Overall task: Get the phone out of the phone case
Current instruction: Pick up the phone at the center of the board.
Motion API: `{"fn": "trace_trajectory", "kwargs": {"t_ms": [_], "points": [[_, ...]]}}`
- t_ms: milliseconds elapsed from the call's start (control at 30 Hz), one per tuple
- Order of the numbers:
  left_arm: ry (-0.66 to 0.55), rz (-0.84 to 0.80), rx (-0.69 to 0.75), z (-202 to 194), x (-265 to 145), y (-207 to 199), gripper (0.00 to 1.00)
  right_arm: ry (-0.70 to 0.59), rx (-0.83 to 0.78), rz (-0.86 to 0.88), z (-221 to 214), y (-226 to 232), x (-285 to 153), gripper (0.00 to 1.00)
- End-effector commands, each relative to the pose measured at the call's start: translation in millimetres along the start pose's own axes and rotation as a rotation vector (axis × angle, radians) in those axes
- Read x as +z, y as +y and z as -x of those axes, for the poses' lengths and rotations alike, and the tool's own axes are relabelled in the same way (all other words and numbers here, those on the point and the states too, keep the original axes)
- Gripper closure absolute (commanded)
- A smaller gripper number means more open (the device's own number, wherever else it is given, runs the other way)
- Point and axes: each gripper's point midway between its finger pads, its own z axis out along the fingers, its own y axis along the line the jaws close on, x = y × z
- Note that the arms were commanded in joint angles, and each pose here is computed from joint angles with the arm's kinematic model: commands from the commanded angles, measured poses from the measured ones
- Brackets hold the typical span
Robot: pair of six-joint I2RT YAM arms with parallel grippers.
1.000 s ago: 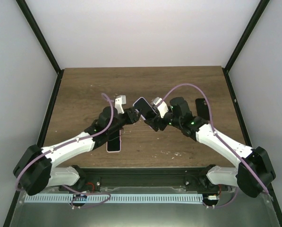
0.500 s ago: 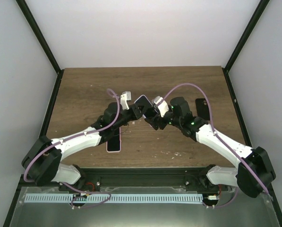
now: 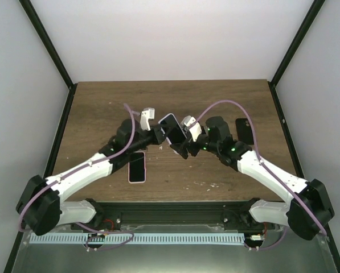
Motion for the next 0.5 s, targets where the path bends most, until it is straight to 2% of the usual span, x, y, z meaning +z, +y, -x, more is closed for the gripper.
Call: {"fn": "trace_trajectory", "kwargs": {"t_ms": [0, 67, 167, 333, 467], "points": [[0.095, -0.134, 0.222, 24.0, -41.9, -39.4, 1.0, -0.041, -0.034, -0.014, 28.8, -2.4, -23.2, 0.0], [0.159, -0.177, 0.335, 25.1, -58.5, -46.2, 1.0, -0.019, -0.047, 0.053, 28.6, 9.7, -29.0, 0.0], [0.246, -0.268, 0.452, 10.9, -81.0, -57.1, 1.0, 0.034, -0.086, 0.252, 26.2, 43.7, -39.9, 0.0], [0.255, -0.478, 0.542, -9.0, -109.8, -85.0, 1.0, 0.049, -0.112, 0.576, 20.8, 97.0, -67.9, 0.01], [0.264, -0.6, 0.548, -19.7, -120.6, -95.7, 1.0, 0.043, -0.078, 0.666, 18.4, 111.4, -73.0, 0.15]]}}
